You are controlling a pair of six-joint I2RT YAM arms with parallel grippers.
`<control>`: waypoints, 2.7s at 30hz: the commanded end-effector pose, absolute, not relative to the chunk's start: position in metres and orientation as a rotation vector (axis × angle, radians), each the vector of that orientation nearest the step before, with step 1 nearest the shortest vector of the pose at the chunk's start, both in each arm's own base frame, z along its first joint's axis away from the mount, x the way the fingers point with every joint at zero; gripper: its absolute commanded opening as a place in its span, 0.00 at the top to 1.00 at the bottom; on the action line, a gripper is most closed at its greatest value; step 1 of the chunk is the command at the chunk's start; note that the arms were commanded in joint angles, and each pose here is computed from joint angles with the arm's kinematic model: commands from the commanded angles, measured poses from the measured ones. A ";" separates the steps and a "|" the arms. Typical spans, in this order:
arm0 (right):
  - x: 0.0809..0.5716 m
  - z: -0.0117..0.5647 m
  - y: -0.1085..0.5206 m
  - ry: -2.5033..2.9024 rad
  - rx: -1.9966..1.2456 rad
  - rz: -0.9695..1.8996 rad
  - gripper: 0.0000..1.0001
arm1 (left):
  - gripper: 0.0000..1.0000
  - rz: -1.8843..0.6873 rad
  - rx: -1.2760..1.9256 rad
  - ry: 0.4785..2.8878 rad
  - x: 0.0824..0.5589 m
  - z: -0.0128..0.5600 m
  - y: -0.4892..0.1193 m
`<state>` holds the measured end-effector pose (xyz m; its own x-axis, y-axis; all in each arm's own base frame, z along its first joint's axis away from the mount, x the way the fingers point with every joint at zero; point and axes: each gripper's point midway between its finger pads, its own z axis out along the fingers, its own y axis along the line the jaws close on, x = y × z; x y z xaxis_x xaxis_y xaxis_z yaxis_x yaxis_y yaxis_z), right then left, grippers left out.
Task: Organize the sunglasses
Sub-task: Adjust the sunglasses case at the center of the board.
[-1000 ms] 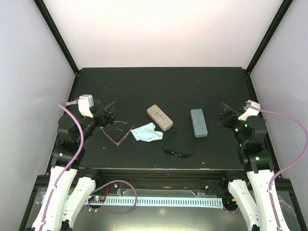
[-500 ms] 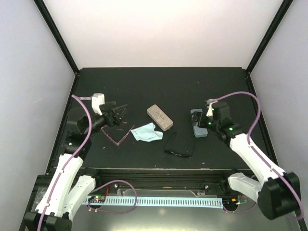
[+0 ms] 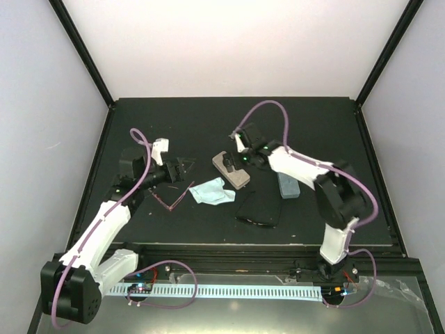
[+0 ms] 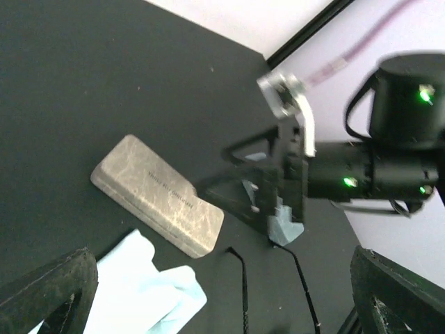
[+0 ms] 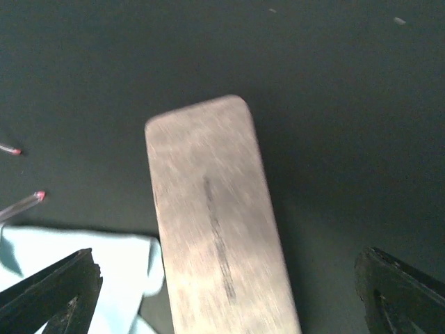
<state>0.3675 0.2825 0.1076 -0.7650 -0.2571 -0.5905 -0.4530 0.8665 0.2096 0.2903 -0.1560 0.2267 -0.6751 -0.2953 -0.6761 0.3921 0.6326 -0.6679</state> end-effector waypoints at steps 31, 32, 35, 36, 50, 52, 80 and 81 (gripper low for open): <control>0.442 0.112 0.209 2.438 -0.019 -0.056 0.08 | 0.01 -1.066 0.050 2.066 0.281 0.215 -0.155; 0.437 0.108 0.200 2.451 -0.001 -0.063 0.12 | 0.01 -1.066 0.050 2.066 0.281 0.215 -0.155; 0.416 0.087 0.188 2.518 -0.026 -0.086 0.31 | 0.01 -1.062 0.049 2.067 0.280 0.214 -0.155; 0.408 0.079 0.187 2.545 -0.050 -0.075 0.39 | 0.01 -1.060 0.047 2.069 0.280 0.212 -0.154; 0.344 0.053 0.278 2.654 -0.502 0.395 0.65 | 0.01 -1.072 0.023 2.093 0.280 0.200 -0.156; 0.345 0.047 0.293 2.667 -0.524 0.425 0.67 | 0.01 -1.069 0.023 2.094 0.280 0.200 -0.156; 0.432 0.082 0.295 2.397 -0.666 0.242 0.07 | 0.01 -1.047 0.014 2.105 0.276 0.195 -0.153; 0.435 0.080 0.289 2.390 -0.702 0.209 0.06 | 0.01 -1.047 0.013 2.106 0.277 0.195 -0.153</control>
<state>0.4185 0.3133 0.0762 -0.7632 -0.3033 -0.5706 -0.4473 0.8852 0.1278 0.2778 -0.1523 0.1954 -0.7030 -0.3101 -0.6400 0.3242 0.6613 -0.6765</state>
